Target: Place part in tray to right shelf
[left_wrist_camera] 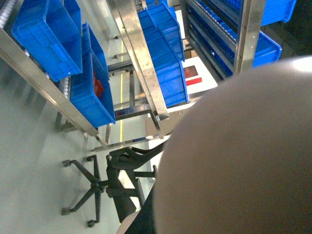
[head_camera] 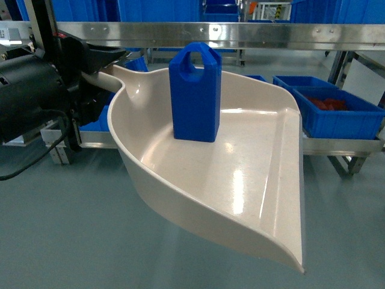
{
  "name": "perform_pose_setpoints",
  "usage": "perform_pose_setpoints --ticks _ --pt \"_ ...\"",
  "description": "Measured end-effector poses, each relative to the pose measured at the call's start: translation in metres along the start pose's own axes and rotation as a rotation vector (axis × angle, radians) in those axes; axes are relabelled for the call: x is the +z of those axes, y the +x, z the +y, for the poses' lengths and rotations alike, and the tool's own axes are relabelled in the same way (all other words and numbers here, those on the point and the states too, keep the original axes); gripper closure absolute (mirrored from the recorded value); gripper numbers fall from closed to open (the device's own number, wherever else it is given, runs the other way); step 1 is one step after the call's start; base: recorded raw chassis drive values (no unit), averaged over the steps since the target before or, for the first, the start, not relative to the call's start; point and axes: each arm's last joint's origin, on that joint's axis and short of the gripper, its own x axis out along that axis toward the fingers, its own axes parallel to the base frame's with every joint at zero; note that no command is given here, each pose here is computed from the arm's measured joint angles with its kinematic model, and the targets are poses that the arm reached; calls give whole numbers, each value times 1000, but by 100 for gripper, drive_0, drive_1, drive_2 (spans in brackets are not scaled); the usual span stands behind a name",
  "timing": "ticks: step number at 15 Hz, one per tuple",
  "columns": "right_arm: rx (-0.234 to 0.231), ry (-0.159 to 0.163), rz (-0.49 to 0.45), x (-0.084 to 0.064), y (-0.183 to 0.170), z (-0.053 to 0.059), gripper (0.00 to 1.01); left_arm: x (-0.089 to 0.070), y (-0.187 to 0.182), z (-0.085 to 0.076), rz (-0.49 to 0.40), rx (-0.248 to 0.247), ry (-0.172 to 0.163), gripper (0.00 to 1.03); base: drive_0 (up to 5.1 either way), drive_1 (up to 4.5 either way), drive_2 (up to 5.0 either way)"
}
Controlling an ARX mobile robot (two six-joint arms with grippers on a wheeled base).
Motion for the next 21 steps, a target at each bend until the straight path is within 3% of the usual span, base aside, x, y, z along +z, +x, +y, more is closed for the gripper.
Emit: perform_pose_setpoints --ticks 21 --pt "0 -3 0 0 0 0 3 1 0 0 -5 1 0 90 0 0 0"
